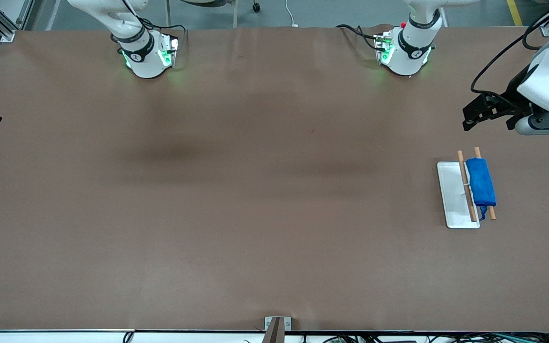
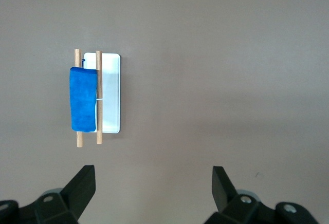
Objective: Right arm passes towel to left arm to hang
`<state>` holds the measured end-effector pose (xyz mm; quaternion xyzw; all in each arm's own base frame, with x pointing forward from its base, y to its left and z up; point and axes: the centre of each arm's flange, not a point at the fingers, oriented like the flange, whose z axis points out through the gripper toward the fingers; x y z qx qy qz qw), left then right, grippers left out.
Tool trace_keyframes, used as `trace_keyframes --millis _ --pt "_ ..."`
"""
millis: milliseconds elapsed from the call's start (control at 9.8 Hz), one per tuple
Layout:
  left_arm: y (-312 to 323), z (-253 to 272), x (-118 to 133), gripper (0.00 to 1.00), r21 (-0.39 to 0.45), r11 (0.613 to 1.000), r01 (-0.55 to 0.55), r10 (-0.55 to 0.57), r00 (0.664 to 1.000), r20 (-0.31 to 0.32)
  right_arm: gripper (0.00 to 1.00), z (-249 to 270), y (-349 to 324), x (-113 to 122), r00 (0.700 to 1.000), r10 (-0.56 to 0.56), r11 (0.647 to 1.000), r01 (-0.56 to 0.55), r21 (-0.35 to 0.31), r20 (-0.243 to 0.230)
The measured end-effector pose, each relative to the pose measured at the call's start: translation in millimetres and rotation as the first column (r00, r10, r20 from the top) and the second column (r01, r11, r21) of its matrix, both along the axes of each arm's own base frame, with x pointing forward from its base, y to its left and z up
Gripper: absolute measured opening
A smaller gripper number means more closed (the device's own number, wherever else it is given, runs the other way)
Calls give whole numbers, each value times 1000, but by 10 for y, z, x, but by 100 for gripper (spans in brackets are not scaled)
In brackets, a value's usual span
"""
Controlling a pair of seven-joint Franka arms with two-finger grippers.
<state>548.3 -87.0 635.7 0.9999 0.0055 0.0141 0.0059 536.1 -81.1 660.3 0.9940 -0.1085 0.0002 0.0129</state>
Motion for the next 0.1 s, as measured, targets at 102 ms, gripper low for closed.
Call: trace_keyframes --millis 102 --pt "-1 -1 0 100 0 1000 0 0 1000 0 100 0 1 0 1000 0 1000 0 0 0"
